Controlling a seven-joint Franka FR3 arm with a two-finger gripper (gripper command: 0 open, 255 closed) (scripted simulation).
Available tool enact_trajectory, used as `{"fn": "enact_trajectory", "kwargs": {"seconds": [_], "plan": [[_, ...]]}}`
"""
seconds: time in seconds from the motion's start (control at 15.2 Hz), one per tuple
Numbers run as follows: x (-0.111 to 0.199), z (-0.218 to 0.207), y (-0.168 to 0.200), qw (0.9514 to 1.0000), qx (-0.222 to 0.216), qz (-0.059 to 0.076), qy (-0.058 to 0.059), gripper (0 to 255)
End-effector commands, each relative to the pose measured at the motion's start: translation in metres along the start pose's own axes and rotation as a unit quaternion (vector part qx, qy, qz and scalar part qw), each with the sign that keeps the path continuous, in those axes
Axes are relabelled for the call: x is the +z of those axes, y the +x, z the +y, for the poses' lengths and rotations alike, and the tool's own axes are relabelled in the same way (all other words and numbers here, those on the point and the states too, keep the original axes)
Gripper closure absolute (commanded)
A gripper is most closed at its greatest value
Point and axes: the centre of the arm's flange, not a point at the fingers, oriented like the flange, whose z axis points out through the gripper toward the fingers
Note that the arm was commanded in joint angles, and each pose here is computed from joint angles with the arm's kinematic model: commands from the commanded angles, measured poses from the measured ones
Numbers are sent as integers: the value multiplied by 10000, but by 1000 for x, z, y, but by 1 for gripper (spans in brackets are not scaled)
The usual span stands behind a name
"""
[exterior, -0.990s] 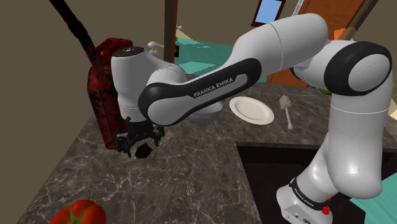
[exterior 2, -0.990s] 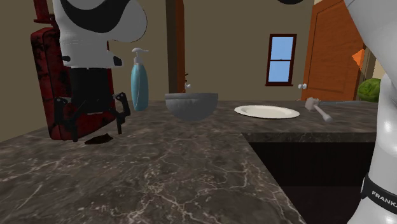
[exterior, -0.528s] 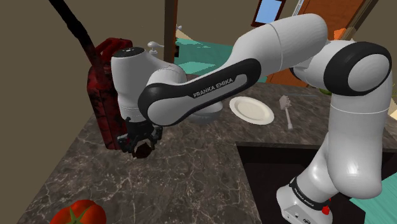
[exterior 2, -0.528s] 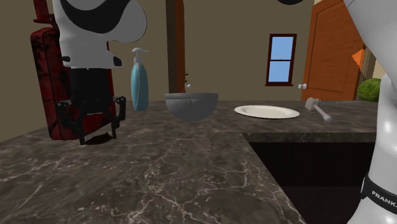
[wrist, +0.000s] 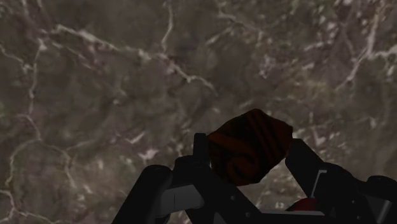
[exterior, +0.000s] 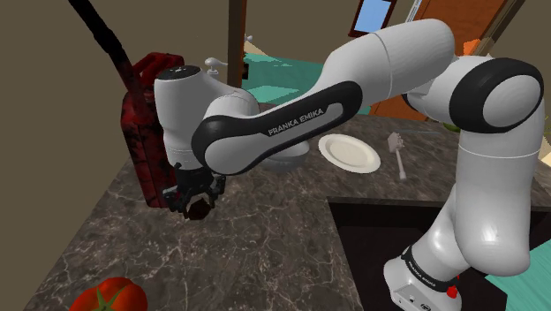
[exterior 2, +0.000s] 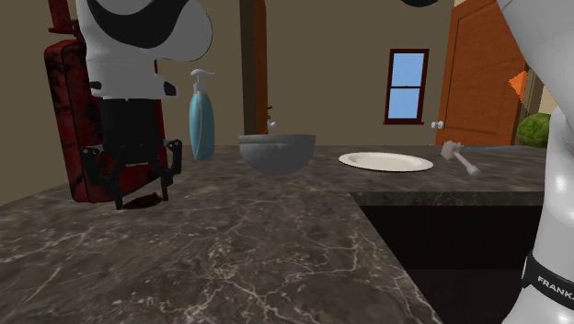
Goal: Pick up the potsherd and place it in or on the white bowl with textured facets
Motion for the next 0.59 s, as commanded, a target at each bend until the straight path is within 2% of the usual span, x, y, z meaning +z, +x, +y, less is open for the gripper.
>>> {"fn": "enact_trajectory", "kwargs": {"seconds": [0.0, 0.53], "plan": [[-5, 0, 0, 10000, 0, -1, -1, 255], [-47, 1, -2, 10000, 0, -1, -1, 255]]}}
